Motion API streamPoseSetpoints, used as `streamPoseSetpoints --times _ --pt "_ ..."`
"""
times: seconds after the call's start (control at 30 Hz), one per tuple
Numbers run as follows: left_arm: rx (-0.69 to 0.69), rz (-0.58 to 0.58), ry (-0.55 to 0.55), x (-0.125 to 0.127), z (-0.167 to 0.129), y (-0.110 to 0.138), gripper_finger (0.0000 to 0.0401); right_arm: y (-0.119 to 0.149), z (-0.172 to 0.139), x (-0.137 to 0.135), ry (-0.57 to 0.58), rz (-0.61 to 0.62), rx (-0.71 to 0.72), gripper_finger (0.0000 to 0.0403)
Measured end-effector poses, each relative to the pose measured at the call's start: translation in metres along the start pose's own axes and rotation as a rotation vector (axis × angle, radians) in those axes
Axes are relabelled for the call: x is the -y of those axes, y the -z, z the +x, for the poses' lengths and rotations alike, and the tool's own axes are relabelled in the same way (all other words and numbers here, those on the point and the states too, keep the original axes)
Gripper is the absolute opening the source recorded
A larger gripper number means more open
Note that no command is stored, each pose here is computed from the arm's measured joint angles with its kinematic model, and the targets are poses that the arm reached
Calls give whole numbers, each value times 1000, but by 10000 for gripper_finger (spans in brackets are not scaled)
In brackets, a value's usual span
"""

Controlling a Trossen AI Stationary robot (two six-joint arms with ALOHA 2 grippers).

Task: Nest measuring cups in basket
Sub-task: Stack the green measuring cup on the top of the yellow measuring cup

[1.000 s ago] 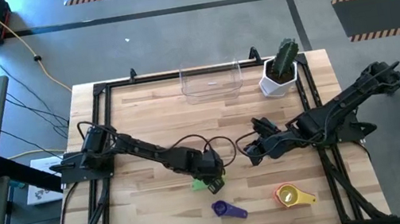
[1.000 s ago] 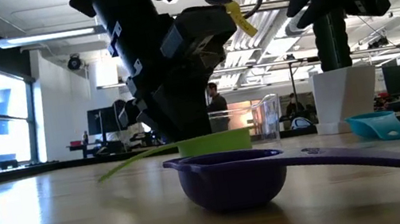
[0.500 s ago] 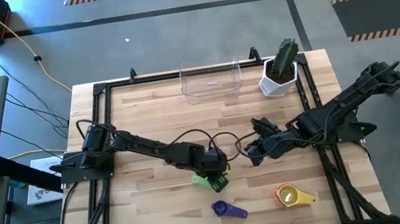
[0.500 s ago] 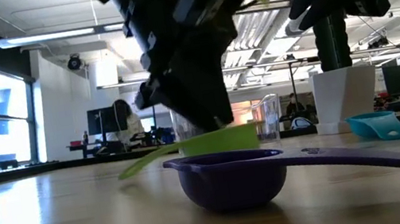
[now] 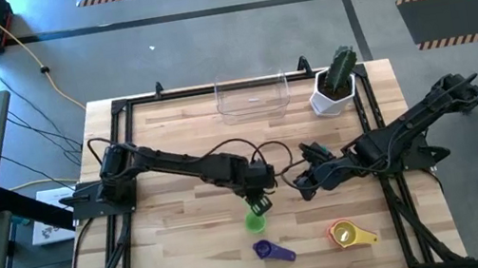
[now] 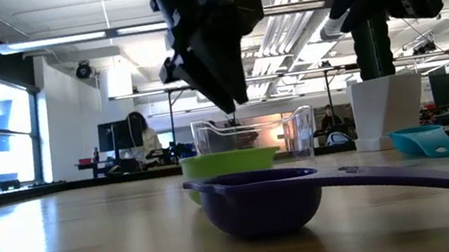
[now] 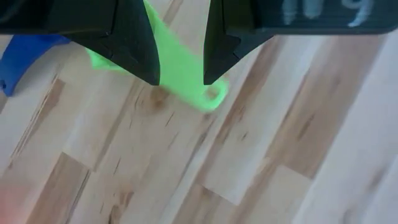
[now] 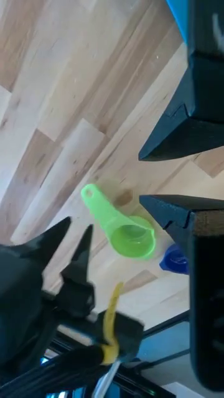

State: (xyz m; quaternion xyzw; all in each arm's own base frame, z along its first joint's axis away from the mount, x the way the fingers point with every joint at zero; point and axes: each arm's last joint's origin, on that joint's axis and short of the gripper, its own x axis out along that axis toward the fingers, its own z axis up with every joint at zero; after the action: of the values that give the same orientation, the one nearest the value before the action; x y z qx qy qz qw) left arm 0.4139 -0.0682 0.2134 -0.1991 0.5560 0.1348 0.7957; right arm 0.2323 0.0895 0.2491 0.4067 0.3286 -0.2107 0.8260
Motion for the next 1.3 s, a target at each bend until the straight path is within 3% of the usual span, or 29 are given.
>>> streamPoseSetpoints --times 0.17,0.4,0.63,0.9,1.07,1.3 --pt "-70 41 -69 -2 -18 0 115 0 0 0 -4 -30 -11 89" --pt "-162 93 -255 3 -43 29 115 0 0 -1 -16 -126 -10 89" --pt "-158 72 -359 4 -85 54 115 -14 -1 -22 -228 -261 113 89" --pt "-58 65 -384 -10 -150 76 115 -44 -12 -45 -458 -372 389 90" --pt "44 40 -320 -28 -194 84 115 -62 -14 -46 -489 -371 503 103" --pt "206 -27 -275 -58 -242 95 115 -76 -2 -47 -531 -311 512 147"
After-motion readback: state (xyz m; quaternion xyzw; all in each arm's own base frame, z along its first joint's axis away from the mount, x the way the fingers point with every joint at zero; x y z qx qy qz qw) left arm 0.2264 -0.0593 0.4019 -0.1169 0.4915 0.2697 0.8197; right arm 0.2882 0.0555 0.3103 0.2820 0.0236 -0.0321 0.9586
